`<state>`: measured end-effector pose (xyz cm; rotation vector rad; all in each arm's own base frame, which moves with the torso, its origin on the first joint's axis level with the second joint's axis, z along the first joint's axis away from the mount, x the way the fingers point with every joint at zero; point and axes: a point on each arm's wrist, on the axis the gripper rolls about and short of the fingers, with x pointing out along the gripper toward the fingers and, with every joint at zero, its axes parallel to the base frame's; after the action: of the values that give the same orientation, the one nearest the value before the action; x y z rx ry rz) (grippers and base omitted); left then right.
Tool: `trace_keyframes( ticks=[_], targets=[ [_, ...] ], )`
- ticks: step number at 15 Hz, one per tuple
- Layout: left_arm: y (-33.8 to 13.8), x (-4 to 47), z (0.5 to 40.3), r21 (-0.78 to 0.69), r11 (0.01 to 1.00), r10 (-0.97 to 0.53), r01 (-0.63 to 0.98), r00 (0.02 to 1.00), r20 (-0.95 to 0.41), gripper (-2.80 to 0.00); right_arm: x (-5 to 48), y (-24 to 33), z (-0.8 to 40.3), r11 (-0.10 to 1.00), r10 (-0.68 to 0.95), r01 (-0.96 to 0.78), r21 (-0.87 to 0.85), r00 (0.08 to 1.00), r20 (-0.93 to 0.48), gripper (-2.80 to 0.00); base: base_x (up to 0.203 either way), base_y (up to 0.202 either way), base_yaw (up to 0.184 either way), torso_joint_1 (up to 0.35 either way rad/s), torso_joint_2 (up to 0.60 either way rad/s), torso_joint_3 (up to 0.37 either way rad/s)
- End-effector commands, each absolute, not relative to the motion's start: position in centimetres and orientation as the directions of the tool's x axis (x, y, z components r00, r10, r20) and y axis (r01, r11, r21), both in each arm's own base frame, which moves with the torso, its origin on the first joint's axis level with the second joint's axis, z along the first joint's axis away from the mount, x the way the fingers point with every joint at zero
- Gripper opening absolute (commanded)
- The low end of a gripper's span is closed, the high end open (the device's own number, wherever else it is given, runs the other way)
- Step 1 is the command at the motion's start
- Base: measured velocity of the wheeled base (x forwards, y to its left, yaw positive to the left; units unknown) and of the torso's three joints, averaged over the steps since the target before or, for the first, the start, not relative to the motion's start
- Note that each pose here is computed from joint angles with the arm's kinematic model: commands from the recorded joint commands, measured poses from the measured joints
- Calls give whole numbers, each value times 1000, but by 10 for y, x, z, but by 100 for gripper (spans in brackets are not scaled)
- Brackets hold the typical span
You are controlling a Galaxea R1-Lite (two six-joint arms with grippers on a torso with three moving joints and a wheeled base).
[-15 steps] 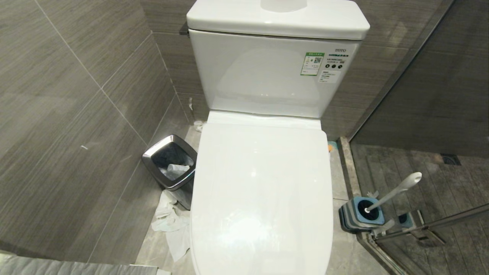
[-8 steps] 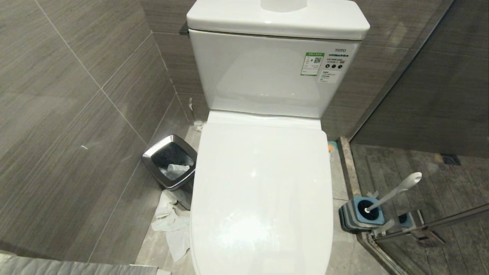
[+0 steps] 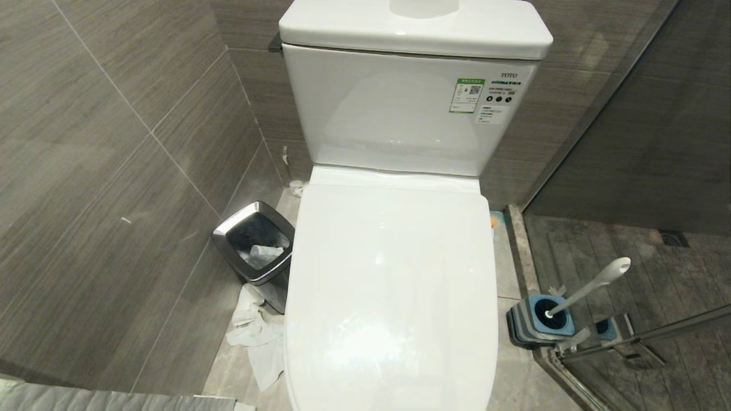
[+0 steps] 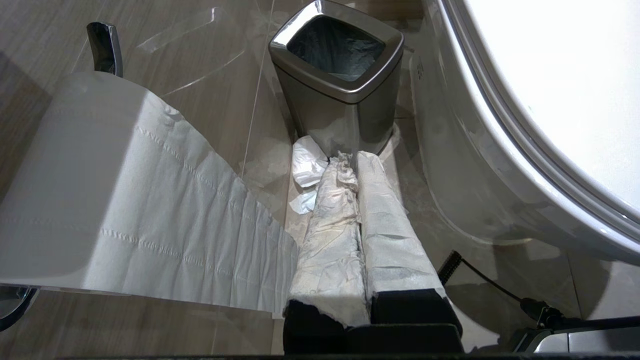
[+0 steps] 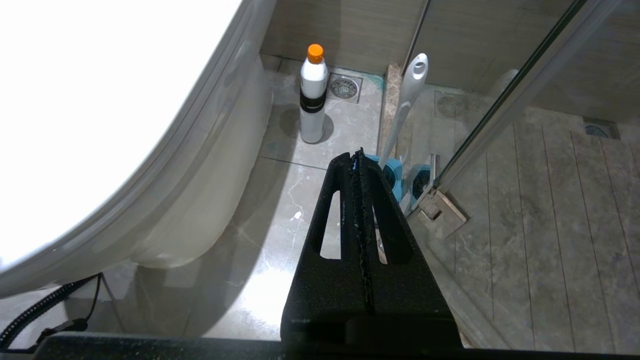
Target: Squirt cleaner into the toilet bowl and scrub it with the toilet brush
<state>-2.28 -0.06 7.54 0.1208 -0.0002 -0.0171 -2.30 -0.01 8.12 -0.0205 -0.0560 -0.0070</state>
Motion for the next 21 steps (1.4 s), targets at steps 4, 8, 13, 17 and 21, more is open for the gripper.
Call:
trace_keyframes(
  ticks=[4,8,13,17,21],
  targets=[
    [-1,-23,76,121,993,-17,17,1000,-1,-280,-21,0,74,1000,-6,7,-21,999,32,-280,0,0,0,0,0,0],
    [-1,-23,75,121,992,-17,17,1000,0,-280,-21,0,74,1000,-4,5,-22,999,32,-280,0,0,0,0,0,0],
    [-1,-23,75,121,993,-17,17,1000,0,-280,-21,0,74,1000,-6,7,-21,1000,31,-280,0,0,0,0,0,0],
    [-1,-23,75,121,993,-17,17,1000,0,-280,-21,0,74,1000,-6,7,-21,999,32,-280,0,0,0,0,0,0],
    [-1,-23,75,121,993,-17,17,1000,0,-280,-21,0,74,1000,-8,8,-7,1000,31,-280,0,0,0,0,0,0]
  ],
)
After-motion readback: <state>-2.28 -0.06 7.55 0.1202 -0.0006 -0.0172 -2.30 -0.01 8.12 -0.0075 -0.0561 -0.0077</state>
